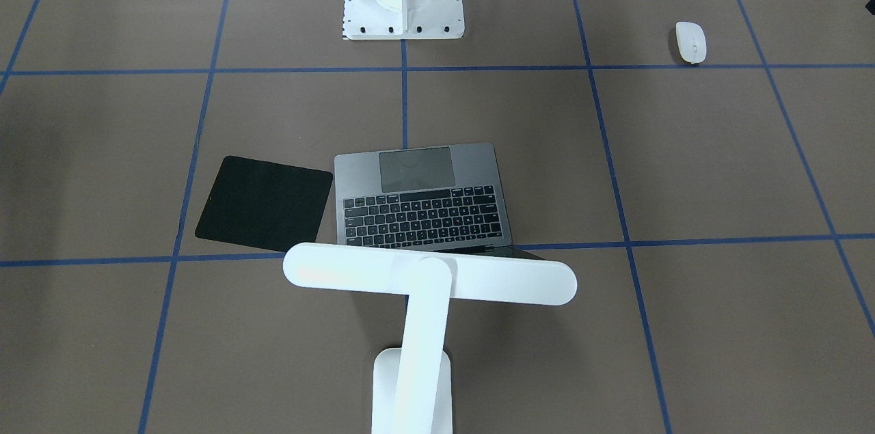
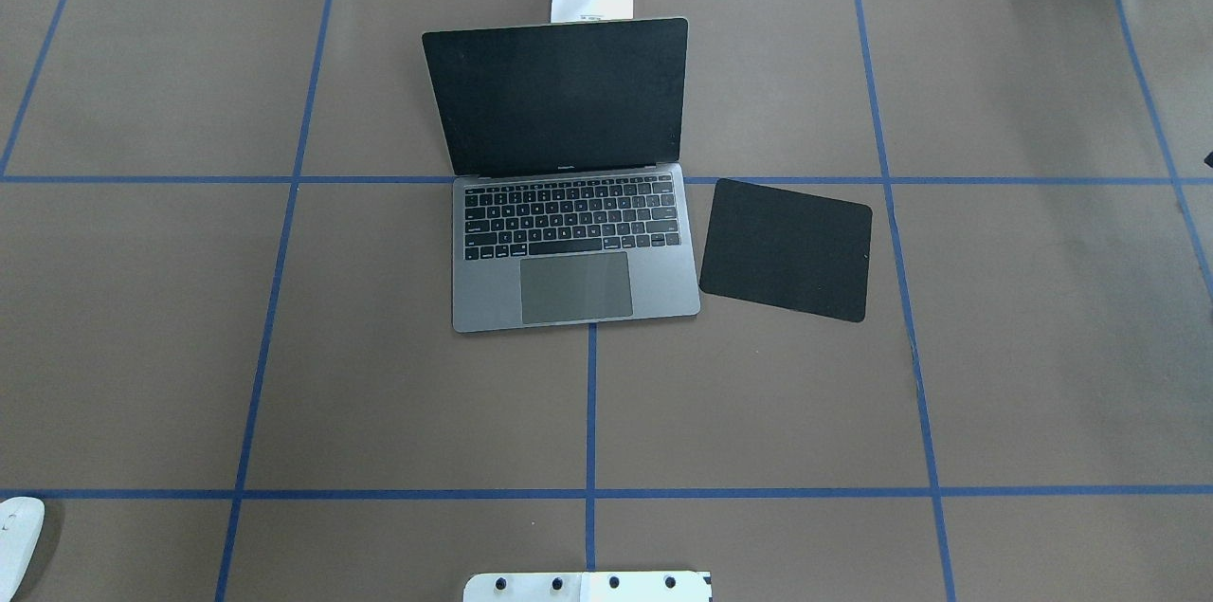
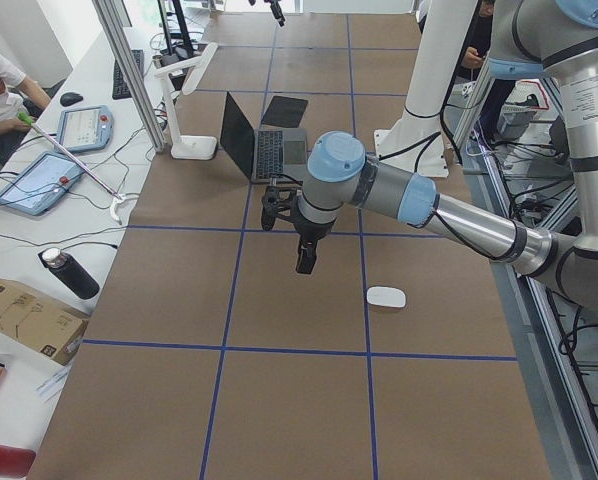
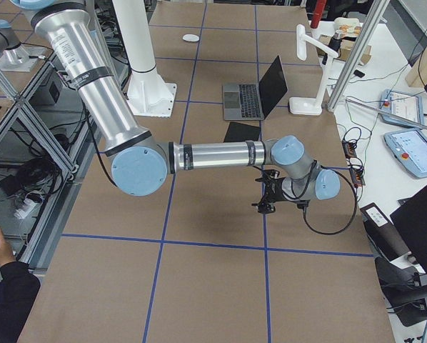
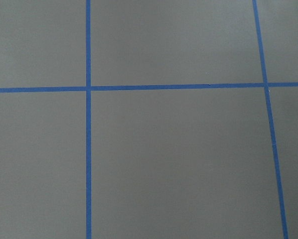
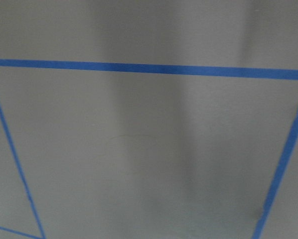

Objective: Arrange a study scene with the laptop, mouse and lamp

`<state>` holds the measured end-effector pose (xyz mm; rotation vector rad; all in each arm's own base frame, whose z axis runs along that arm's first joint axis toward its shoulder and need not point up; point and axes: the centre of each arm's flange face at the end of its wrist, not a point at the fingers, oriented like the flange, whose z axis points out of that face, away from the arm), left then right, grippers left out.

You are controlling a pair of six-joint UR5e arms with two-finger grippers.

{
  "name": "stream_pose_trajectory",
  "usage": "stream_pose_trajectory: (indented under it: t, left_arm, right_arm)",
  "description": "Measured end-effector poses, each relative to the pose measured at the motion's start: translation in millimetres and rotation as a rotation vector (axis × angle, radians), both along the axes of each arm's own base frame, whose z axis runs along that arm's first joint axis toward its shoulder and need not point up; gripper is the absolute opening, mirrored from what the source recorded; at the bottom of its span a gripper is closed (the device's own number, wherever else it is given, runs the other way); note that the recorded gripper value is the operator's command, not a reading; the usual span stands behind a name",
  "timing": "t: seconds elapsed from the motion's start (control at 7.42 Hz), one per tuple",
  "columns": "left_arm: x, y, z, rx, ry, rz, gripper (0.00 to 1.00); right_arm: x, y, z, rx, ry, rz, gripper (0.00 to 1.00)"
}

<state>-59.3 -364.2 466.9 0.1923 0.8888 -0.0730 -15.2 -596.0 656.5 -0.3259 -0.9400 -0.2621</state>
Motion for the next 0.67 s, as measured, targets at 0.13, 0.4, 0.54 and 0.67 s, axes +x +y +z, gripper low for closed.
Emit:
stream_pose_trajectory:
  t: [0.13,0.4,0.54,0.67]
  left_arm:
    - [6,-4,-3,-0.010,0.003,-0.001,0.99]
    - [38,-15,-9,-0.017,-0.010,0.053,0.99]
    - [58,-19,-5,-0.006,-0.044,0.093,0.99]
    - [75,-20,0,0.007,-0.072,0.126,0.99]
  right_arm:
    - [14,13,15,0.083,0.014,0.016,1.00]
    - [32,39,31,0.208,0.037,0.037,1.00]
    - [37,51,34,0.249,0.046,0.042,1.00]
    - [39,58,33,0.278,0.050,0.045,1.00]
